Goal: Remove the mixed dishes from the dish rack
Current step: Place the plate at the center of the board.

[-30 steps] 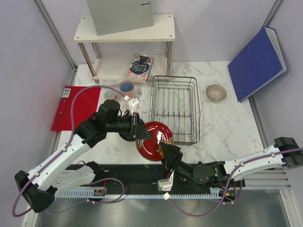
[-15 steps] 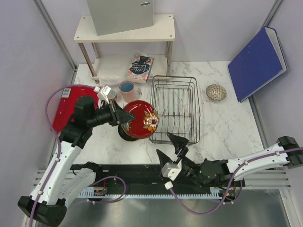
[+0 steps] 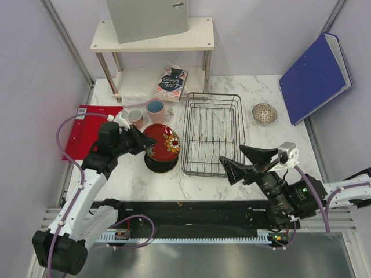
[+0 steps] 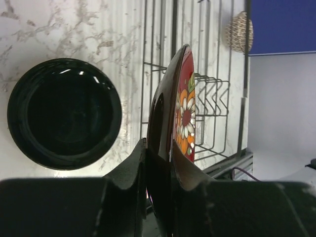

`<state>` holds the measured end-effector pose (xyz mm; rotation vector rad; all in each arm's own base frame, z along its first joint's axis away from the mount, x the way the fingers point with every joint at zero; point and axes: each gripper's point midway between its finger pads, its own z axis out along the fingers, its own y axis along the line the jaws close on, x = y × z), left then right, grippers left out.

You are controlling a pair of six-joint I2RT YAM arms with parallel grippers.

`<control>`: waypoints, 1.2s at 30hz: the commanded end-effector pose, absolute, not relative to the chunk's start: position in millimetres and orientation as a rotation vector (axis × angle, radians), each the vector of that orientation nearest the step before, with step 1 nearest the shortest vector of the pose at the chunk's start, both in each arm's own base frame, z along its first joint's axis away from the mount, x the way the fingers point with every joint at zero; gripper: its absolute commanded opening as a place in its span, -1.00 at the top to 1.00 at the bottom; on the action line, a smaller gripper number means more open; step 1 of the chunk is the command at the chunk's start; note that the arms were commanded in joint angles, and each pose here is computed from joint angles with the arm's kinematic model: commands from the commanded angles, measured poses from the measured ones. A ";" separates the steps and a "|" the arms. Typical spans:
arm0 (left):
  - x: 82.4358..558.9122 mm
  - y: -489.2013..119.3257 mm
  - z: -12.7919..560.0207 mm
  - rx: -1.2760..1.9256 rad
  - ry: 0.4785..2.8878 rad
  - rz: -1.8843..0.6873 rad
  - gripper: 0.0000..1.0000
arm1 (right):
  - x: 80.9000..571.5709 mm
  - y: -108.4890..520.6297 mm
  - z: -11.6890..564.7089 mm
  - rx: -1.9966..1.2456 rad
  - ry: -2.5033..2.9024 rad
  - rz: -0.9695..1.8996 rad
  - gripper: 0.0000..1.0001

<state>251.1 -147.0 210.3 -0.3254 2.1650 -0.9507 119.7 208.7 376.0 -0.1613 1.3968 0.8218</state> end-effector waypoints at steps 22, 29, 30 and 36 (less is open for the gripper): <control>290.7 -138.1 93.8 -0.604 2.267 -0.841 0.97 | 118.8 214.9 345.2 -0.106 1.496 0.837 -0.96; 282.3 -140.4 75.9 -0.638 2.393 -0.819 0.96 | 118.8 215.9 343.1 -0.115 1.496 0.829 -0.96; 283.0 -141.2 77.0 -0.637 2.403 -0.819 0.95 | 118.8 215.7 341.7 -0.115 1.498 0.829 -0.96; 271.9 -145.5 77.5 -0.587 2.480 -0.839 0.45 | 118.5 216.4 338.0 -0.117 1.502 0.826 -0.96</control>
